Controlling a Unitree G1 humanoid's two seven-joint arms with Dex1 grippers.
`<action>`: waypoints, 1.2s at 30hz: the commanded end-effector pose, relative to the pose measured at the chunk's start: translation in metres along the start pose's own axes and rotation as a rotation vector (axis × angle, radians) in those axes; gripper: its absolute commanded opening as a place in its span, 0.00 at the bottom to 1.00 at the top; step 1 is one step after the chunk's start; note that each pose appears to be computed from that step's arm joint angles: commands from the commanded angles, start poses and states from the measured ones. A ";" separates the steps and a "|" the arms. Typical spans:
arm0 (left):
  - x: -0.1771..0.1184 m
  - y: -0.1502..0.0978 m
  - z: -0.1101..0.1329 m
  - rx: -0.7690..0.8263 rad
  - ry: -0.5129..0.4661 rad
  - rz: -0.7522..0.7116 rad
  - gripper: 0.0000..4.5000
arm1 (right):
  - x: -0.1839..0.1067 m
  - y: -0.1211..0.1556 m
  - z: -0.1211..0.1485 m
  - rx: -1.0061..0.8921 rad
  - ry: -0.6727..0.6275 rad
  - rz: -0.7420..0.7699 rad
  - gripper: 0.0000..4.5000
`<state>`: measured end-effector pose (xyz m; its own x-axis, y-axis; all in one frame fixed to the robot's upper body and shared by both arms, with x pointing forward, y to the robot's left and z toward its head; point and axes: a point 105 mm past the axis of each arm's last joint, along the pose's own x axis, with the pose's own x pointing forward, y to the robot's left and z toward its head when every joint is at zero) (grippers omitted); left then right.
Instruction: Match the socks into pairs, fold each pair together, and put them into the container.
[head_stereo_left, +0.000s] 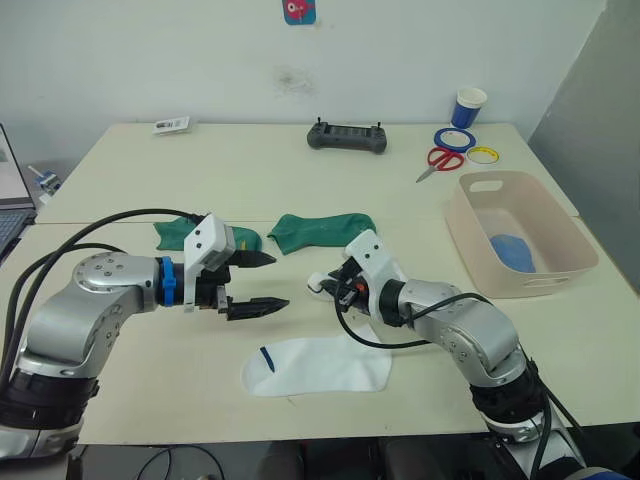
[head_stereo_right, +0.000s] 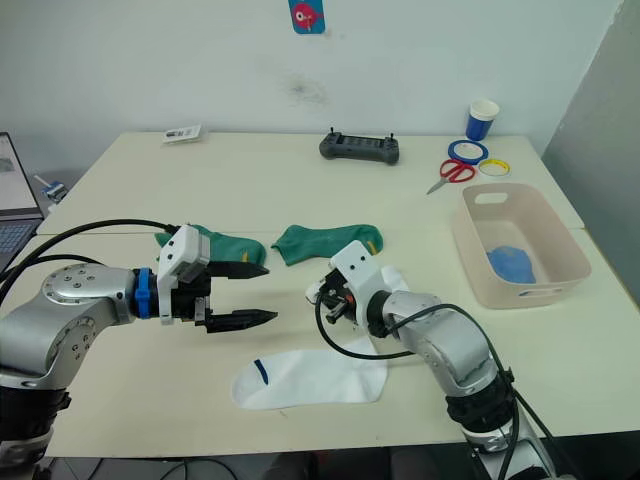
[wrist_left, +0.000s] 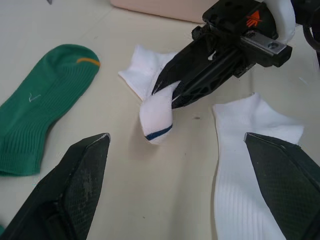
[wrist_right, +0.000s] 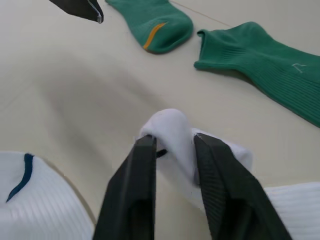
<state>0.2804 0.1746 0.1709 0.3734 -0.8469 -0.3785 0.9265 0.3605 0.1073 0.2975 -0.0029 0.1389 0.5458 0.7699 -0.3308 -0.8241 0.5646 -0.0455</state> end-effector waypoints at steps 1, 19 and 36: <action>-0.007 -0.001 0.005 0.042 -0.012 0.009 1.00 | -0.016 0.017 0.017 -0.099 -0.042 0.107 0.56; 0.037 -0.031 -0.007 0.093 0.035 -0.120 1.00 | -0.097 -0.046 -0.003 -0.083 0.043 -0.214 0.99; 0.059 -0.050 -0.051 -0.317 0.151 -0.031 1.00 | -0.094 -0.047 -0.012 -0.095 0.037 -0.278 0.99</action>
<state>0.2523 0.1323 0.0877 0.2979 -0.7922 -0.5325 0.8702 0.4547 -0.1896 0.2822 -0.1059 0.1479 0.7270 0.5729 -0.3786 -0.6658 0.7229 -0.1847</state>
